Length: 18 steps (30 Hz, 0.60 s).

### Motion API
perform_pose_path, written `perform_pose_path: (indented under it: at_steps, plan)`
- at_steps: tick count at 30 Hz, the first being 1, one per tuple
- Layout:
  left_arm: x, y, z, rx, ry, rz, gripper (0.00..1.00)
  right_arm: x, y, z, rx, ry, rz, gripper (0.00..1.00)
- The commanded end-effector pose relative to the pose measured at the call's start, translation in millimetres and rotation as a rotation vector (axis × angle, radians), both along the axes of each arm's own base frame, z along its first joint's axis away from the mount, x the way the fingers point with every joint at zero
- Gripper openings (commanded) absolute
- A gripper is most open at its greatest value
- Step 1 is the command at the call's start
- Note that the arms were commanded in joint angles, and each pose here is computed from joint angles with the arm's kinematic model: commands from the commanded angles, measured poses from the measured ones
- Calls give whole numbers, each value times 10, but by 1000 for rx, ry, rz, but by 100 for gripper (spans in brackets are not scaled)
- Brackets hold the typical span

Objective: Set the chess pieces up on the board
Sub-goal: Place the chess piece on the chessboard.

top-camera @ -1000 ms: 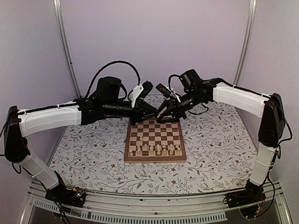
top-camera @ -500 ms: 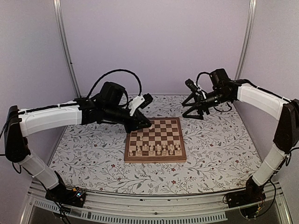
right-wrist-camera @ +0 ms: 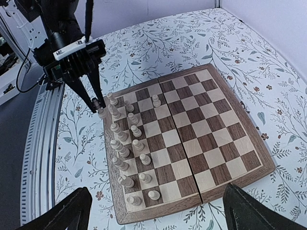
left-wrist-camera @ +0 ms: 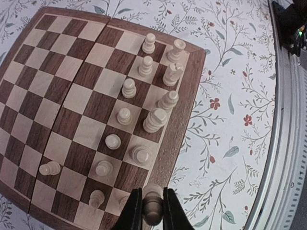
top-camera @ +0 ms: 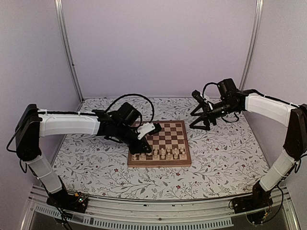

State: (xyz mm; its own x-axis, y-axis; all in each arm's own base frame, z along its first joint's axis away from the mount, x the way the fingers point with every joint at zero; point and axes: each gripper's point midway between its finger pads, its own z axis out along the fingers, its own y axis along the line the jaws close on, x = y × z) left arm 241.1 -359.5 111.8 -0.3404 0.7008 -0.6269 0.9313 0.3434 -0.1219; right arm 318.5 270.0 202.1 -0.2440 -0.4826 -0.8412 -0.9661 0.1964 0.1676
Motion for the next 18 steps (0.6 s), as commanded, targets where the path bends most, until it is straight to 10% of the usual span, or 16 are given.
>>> perform_pose_path:
  at_steps: [1,18]
  plan:
    - [-72,14,-144,48,0,-28,13,34,-8,-21,-8,-28,-7,99]
    - [36,-45,-290,75,-22,3,13,26,-14,-75,-16,-22,-3,99]
